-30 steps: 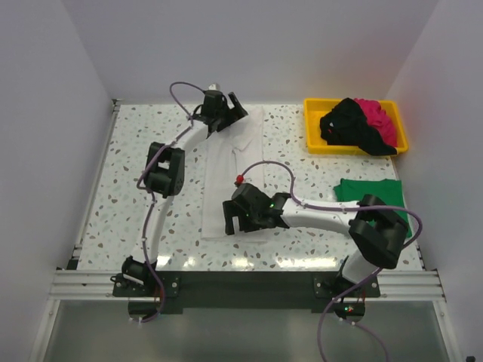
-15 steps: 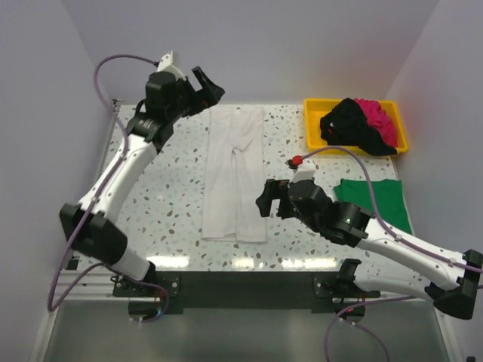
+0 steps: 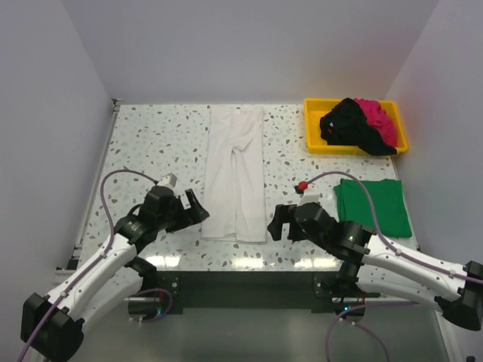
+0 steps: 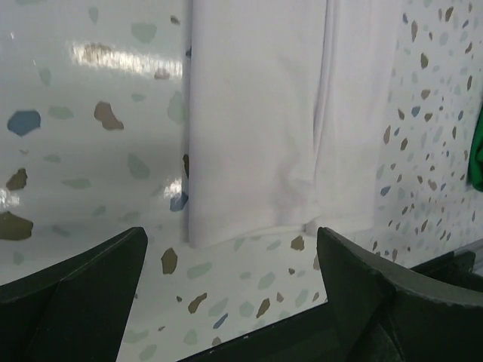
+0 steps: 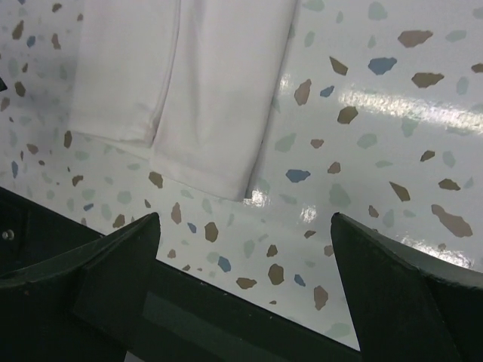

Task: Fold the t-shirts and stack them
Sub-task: Fold the tshirt

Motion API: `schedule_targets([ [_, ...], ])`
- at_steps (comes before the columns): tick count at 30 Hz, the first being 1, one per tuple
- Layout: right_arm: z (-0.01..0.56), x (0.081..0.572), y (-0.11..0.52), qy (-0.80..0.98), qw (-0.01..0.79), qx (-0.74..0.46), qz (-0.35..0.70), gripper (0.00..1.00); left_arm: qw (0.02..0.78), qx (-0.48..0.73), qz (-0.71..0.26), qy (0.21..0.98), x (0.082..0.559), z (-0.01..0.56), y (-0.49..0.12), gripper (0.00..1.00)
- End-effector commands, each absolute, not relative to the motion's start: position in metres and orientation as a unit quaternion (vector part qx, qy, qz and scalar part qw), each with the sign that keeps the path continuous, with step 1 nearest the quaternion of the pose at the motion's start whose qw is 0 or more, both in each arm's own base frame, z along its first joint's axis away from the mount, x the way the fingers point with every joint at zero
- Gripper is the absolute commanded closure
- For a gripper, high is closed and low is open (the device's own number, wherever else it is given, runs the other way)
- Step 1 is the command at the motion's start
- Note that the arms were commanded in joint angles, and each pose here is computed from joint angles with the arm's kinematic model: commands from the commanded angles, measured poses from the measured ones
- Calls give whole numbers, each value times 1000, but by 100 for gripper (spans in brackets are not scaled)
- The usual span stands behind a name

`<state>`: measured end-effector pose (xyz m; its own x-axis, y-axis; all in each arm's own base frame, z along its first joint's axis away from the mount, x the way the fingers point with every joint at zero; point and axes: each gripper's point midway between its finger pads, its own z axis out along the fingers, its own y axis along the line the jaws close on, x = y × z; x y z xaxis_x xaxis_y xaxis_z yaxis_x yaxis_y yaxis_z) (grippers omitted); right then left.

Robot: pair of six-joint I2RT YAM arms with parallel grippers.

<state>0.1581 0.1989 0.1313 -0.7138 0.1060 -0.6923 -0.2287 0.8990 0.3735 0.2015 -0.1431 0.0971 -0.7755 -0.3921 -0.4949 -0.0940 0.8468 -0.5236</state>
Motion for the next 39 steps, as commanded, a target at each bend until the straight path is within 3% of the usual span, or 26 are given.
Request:
schedule_targets([
  [1,123,153,222,897,351,-40,264,1,257,-115,-298,912,168,77,-159,0],
  [5,96,146,236,909,313,-50,270,1,217,-116,-280,928,152,47,-154,1],
  [8,86,147,242,913,303,-49,269,1,209,-116,-282,929,150,37,-157,7],
  [18,46,140,248,933,254,-16,256,9,181,-106,-281,937,146,14,-163,51],
  [21,42,142,251,930,256,-8,263,14,180,-110,-273,939,147,9,-162,59],
  [27,35,148,253,931,262,8,252,35,186,-115,-243,945,151,1,-153,75],
  [33,23,150,253,938,252,18,236,43,184,-119,-228,949,151,-6,-149,84],
  [37,21,149,257,939,244,18,239,70,190,-115,-230,948,154,-6,-150,100],
  [38,20,149,257,940,244,18,239,76,193,-103,-233,947,154,-4,-152,100],
  [39,20,149,257,940,243,15,239,88,195,-98,-240,946,155,-3,-154,100],
])
